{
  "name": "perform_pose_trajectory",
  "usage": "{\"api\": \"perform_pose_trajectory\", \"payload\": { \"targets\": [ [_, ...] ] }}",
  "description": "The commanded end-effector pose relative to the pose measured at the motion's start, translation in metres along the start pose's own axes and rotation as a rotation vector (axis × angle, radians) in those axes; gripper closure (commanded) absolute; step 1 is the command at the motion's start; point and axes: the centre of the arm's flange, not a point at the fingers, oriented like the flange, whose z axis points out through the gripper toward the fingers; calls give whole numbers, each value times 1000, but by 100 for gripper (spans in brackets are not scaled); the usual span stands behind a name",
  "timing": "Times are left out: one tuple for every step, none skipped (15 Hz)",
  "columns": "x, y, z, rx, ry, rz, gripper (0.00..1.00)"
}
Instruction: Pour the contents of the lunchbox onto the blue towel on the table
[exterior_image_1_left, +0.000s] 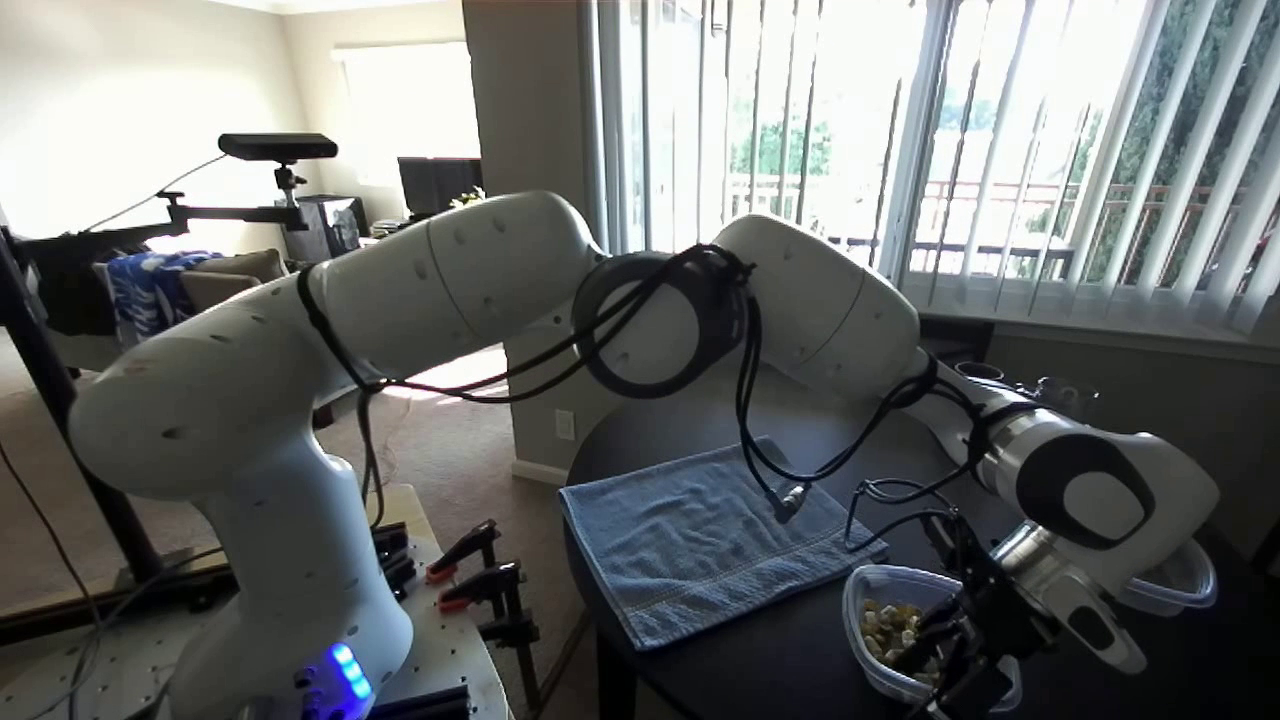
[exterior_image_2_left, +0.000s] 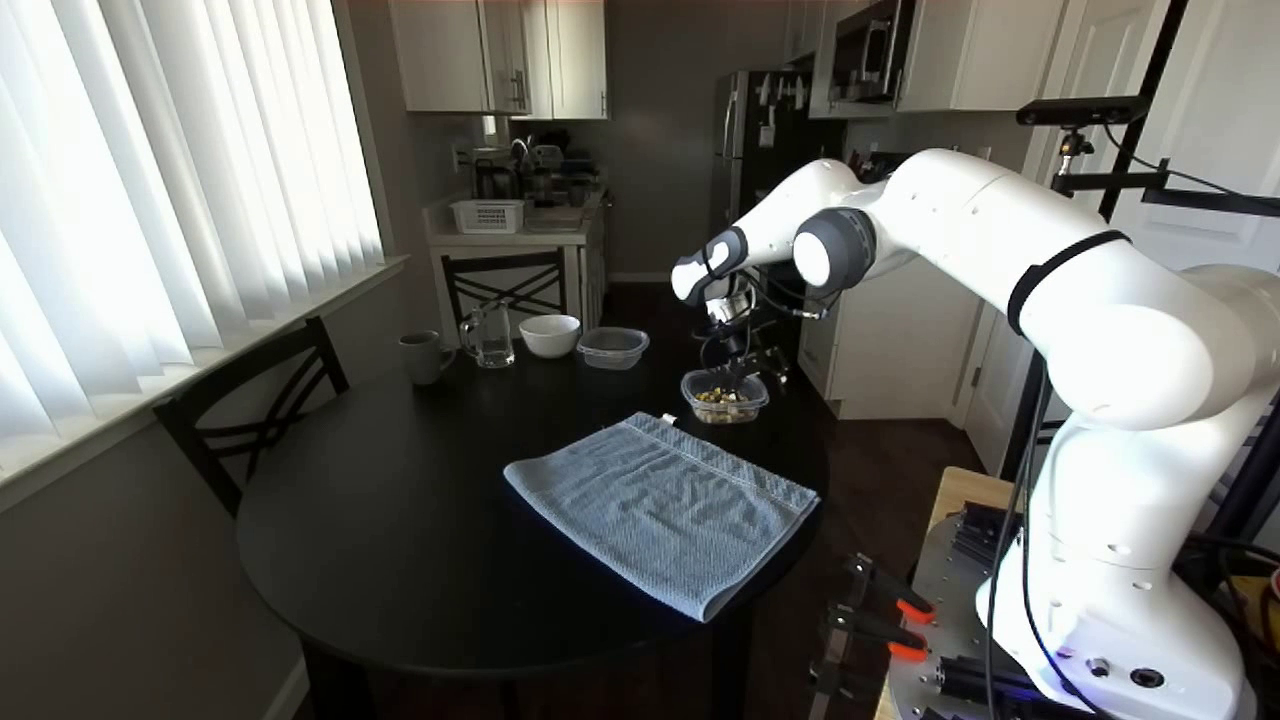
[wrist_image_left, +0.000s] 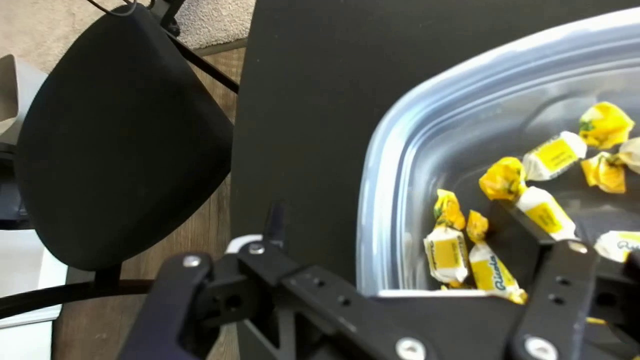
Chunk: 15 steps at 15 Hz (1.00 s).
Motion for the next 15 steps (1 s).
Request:
{"api": "perform_pose_trajectory", "payload": {
  "targets": [
    [4, 3, -18, 12, 21, 39, 0],
    [5, 1, -22, 14, 25, 37, 0],
    [7, 0, -23, 14, 31, 41, 0],
    [3, 0, -27, 14, 41, 41, 0],
    [3, 1, -29, 13, 47, 44, 0],
    [2, 2, -32, 13, 52, 45, 0],
    [2, 3, -33, 10, 52, 43, 18],
    [2, 2, -31, -3, 48, 36, 26],
    [2, 1, -31, -2, 48, 40, 32],
    [4, 0, -28, -5, 41, 34, 40],
    [5, -2, -26, -4, 37, 33, 46],
    [7, -3, -23, -3, 32, 31, 53],
    [9, -3, -21, -3, 29, 29, 59],
    [9, -4, -19, -1, 27, 27, 65],
    [11, -6, -17, -1, 26, 27, 73]
  ]
}}
